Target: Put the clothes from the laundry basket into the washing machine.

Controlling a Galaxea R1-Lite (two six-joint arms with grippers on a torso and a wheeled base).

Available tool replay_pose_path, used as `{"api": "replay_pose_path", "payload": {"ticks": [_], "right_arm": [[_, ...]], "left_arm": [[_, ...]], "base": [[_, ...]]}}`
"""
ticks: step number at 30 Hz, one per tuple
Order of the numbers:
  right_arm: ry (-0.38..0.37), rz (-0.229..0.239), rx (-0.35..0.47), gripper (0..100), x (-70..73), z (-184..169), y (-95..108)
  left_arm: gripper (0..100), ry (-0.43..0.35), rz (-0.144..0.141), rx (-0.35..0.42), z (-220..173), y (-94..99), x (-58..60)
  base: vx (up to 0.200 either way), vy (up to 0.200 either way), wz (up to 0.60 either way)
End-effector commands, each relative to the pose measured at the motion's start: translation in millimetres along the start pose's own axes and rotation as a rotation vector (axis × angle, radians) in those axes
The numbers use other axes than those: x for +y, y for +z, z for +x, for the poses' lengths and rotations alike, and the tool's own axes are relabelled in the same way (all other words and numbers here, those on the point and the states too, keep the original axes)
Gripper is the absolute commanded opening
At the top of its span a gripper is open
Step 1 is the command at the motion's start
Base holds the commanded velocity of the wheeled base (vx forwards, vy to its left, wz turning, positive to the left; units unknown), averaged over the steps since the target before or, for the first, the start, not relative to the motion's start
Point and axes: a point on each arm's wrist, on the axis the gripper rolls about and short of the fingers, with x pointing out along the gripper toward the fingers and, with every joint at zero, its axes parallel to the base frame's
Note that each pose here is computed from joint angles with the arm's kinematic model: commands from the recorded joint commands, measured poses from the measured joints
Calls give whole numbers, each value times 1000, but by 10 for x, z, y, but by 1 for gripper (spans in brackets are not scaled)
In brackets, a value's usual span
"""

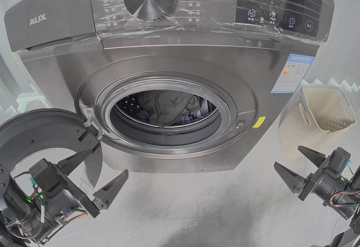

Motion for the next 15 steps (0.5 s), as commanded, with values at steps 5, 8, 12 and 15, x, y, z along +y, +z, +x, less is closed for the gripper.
{"api": "replay_pose_path", "payload": {"ticks": [5,8,12,15], "right_arm": [[-141,1,-108,100,-193,-313,151],[-194,4,-166,100,-245,-426,215],[-269,-17,-138,100,-313,-658,169],[-344,-59,-103,100,-357,-825,103]], "left_arm": [[100,172,24,-155,-487,203,268],[100,199,28,-148,-594,194,299],[100,253,33,-136,-845,146,341],[100,301,37,-131,-997,92,359]], "base": [[-200,0,0],[-200,0,0],[-200,0,0],[-200,0,0]]}}
